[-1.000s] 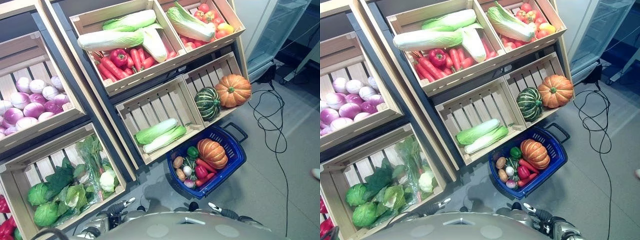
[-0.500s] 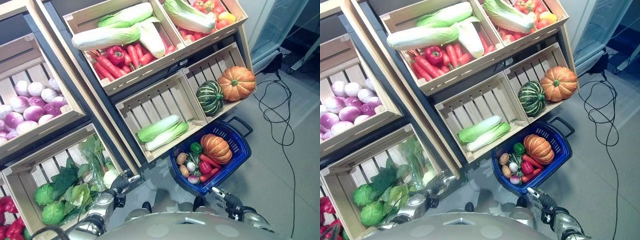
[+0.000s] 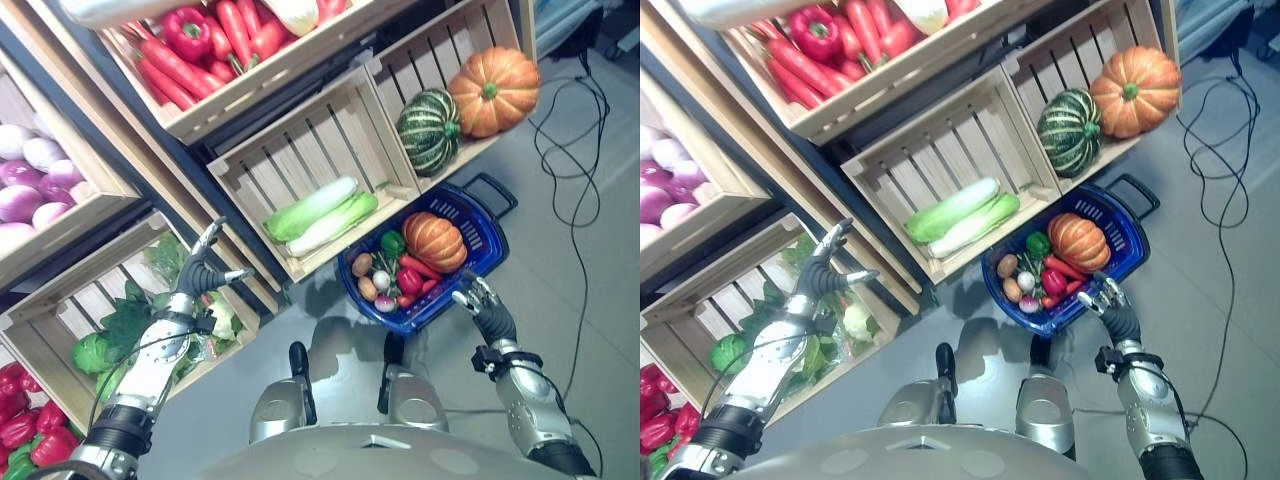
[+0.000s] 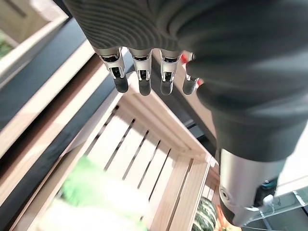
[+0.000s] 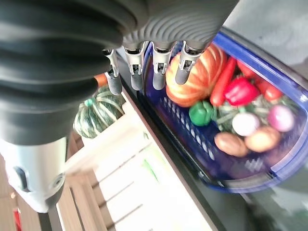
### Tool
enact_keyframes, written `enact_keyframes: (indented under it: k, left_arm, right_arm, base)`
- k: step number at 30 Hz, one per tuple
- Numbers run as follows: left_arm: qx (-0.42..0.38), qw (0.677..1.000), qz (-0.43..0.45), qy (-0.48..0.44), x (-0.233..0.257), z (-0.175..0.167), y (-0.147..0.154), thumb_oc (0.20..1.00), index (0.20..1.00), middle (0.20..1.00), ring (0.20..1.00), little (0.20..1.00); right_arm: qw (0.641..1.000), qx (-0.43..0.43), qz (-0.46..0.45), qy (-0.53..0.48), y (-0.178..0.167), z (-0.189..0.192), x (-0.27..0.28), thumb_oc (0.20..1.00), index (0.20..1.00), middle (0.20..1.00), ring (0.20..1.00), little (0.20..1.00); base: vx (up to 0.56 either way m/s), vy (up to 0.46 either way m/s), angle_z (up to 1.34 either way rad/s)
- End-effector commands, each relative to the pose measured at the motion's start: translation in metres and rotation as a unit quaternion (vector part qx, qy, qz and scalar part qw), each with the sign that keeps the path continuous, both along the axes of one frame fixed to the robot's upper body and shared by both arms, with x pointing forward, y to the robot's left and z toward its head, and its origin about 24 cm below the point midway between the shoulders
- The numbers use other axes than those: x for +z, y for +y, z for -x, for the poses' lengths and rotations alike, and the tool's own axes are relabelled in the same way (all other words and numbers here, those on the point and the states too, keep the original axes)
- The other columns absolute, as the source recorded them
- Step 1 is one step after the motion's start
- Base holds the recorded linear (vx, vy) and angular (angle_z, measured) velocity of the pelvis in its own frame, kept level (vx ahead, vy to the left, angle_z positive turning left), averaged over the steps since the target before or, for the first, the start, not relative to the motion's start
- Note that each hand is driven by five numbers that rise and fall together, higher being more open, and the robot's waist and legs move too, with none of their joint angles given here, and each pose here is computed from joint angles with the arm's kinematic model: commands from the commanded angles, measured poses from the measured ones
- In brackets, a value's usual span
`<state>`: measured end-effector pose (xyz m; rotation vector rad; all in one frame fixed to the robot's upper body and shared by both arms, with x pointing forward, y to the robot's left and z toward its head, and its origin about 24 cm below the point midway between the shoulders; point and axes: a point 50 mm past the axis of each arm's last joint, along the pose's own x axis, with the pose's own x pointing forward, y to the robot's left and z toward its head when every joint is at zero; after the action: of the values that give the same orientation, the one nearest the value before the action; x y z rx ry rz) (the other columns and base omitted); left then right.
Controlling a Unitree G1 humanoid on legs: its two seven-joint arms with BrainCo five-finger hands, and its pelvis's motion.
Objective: Pick up fruits and vegetables into the basket
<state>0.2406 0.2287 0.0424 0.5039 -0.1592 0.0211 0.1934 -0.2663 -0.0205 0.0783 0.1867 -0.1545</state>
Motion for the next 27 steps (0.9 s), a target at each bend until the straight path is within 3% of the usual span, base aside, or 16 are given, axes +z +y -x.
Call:
enact_keyframes:
  k: [1,16,27]
  left_arm:
    - [0.02,0.992,-0.056,-0.113,0.041,-0.009,0.007,1.0,1.0,1.0,1.0,1.0]
    - [0.104,0.95,-0.102,-0.277,0.131,-0.064,-0.012,1.0,1.0,1.0,1.0,1.0]
    - [0.161,0.933,-0.125,-0.296,0.17,-0.086,-0.001,1.0,1.0,1.0,1.0,1.0]
  right_arm:
    - [0.995,0.0,0.023,-0.094,0.003,-0.012,0.035,1.0,1.0,1.0,1.0,1.0]
    - [0.973,0.042,0.112,-0.199,0.036,-0.055,0.101,1.0,1.0,1.0,1.0,1.0]
    - [0.968,0.071,0.13,-0.203,0.046,-0.065,0.117,1.0,1.0,1.0,1.0,1.0]
  base:
    - [-0.05,-0.065,0.0]
    - [-0.04,-0.035,-0.04]
    - [0.0,0.027,-0.09]
